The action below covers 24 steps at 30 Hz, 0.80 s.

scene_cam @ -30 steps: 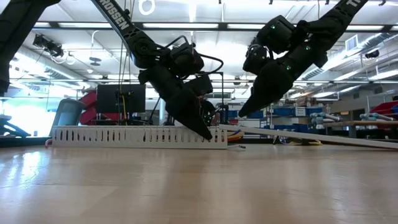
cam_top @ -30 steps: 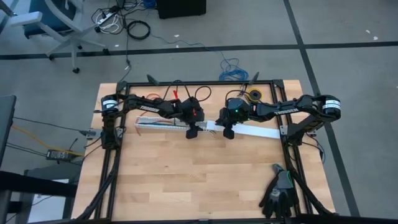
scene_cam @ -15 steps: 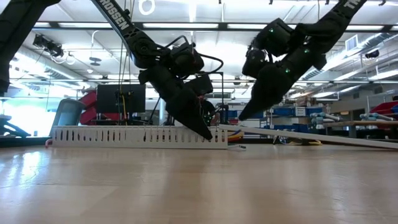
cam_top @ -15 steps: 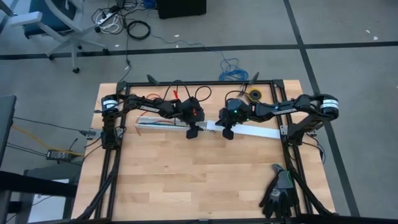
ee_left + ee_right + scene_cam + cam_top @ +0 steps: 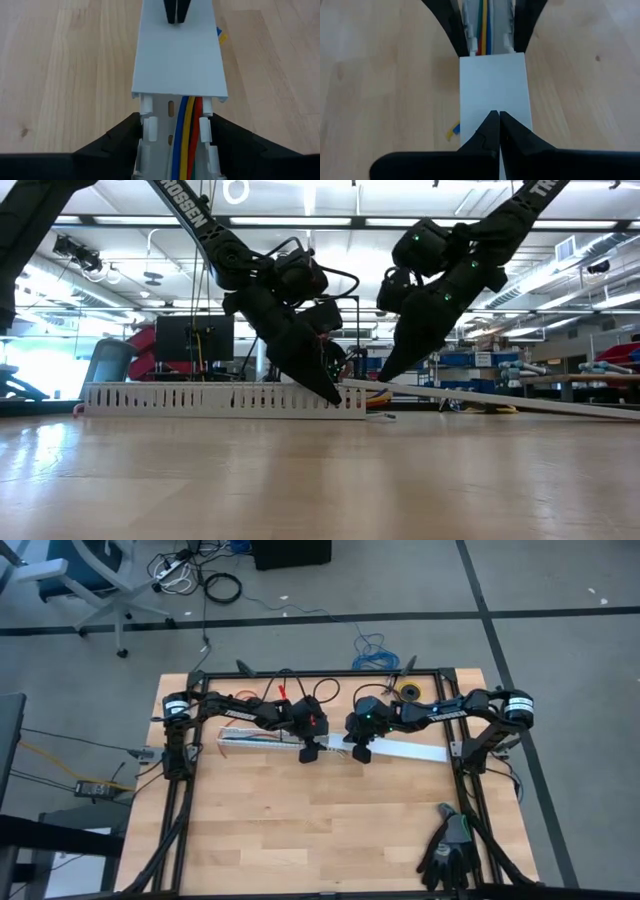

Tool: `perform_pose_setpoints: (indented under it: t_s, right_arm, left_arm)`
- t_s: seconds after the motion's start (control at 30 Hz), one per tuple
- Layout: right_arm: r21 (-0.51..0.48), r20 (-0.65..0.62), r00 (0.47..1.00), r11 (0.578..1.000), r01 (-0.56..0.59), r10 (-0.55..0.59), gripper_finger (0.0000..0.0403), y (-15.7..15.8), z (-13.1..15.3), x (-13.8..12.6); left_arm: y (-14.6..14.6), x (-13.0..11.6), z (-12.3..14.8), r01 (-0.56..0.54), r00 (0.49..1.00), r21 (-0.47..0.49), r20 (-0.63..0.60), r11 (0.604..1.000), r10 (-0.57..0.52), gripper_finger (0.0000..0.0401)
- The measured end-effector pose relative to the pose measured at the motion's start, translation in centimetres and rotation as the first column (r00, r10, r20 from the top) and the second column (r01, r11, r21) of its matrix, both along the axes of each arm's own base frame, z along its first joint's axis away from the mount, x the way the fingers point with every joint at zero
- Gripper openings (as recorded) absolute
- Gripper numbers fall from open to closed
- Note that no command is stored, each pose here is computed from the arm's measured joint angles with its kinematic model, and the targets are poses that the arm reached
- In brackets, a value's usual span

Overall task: Ziptie cables
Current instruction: Close the white cable duct

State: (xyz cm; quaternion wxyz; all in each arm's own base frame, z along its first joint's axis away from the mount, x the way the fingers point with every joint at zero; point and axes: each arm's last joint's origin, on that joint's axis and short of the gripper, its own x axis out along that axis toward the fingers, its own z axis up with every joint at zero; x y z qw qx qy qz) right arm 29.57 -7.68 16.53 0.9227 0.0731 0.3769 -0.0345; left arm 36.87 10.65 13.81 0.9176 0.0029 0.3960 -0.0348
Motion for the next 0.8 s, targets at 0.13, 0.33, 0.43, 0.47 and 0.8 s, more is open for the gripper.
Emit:
perform_pose_setpoints:
  t_s: [0.13, 0.33, 0.43, 0.47, 0.8]
  right_arm:
    - [0.001, 0.010, 1.000, 1.000, -0.012, 0.012, 0.0000, 0.0, 0.1, 0.1]
    - [-0.008, 0.043, 0.999, 1.000, -0.026, 0.026, 0.0000, 0.0, 0.3, 0.3]
    - [-0.022, 0.069, 0.997, 0.999, -0.031, 0.032, 0.0000, -0.1, 0.5, 0.4]
    - [-0.024, 0.077, 0.997, 0.999, -0.030, 0.032, 0.0000, -0.1, 0.6, 0.5]
    - [0.010, 0.104, 0.994, 0.999, -0.039, 0.037, 0.0000, -0.4, -0.8, 2.0]
  left_arm:
    - [0.0, 0.0, 0.0, 0.000, 1.000, 0.000, 0.000, 1.000, 0.000, 0.0224]
    - [0.0, 0.0, 0.0, 0.000, 1.000, 0.001, 0.002, 1.000, 0.000, 0.0225]
    - [0.0, 0.0, 0.0, 0.000, 1.000, 0.001, 0.003, 1.000, 0.000, 0.0225]
    - [0.0, 0.0, 0.0, 0.000, 1.000, 0.001, 0.003, 1.000, 0.000, 0.0225]
    - [0.0, 0.0, 0.0, 0.000, 1.000, 0.000, -0.001, 1.000, 0.000, 0.0225]
